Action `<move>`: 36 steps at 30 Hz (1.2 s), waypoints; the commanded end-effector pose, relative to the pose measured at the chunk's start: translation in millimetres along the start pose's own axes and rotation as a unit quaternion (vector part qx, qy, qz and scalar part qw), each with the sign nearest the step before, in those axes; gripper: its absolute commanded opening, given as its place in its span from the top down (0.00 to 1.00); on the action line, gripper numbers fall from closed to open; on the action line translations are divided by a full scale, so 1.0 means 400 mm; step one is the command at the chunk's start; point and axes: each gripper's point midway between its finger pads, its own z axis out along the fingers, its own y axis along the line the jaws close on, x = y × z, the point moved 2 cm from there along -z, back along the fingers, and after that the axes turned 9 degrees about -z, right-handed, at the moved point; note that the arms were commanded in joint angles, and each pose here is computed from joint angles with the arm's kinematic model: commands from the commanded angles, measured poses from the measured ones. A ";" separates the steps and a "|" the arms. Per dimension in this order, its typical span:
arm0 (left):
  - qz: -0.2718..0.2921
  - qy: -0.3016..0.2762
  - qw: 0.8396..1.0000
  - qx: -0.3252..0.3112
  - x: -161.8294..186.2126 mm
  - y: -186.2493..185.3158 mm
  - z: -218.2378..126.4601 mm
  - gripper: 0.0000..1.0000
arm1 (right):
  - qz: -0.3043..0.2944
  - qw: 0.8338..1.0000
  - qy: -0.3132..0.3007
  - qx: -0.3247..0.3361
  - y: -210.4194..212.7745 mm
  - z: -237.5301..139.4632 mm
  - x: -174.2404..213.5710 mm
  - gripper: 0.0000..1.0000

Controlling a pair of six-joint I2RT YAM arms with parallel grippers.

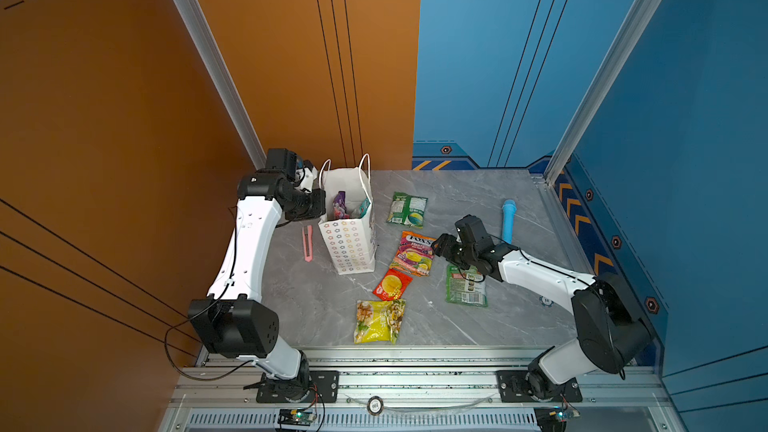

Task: Place the snacks into the paper bag
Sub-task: 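Move the right gripper down to the orange FOX'S fruits packet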

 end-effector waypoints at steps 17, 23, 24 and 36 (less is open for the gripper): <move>0.008 -0.005 1.000 0.017 0.008 -0.011 -0.015 1.00 | 0.038 0.999 0.033 -0.017 0.001 0.129 0.041 0.39; 0.008 -0.007 1.000 0.016 0.005 -0.010 -0.016 1.00 | 0.044 0.998 0.042 -0.015 -0.004 0.154 0.056 0.42; 0.008 -0.006 1.000 0.016 0.005 -0.010 -0.015 1.00 | 0.045 0.998 0.042 -0.015 -0.005 0.158 0.057 0.43; 0.009 -0.006 1.000 0.015 0.003 -0.009 -0.014 1.00 | 0.053 0.997 0.046 -0.009 -0.011 0.189 0.068 0.54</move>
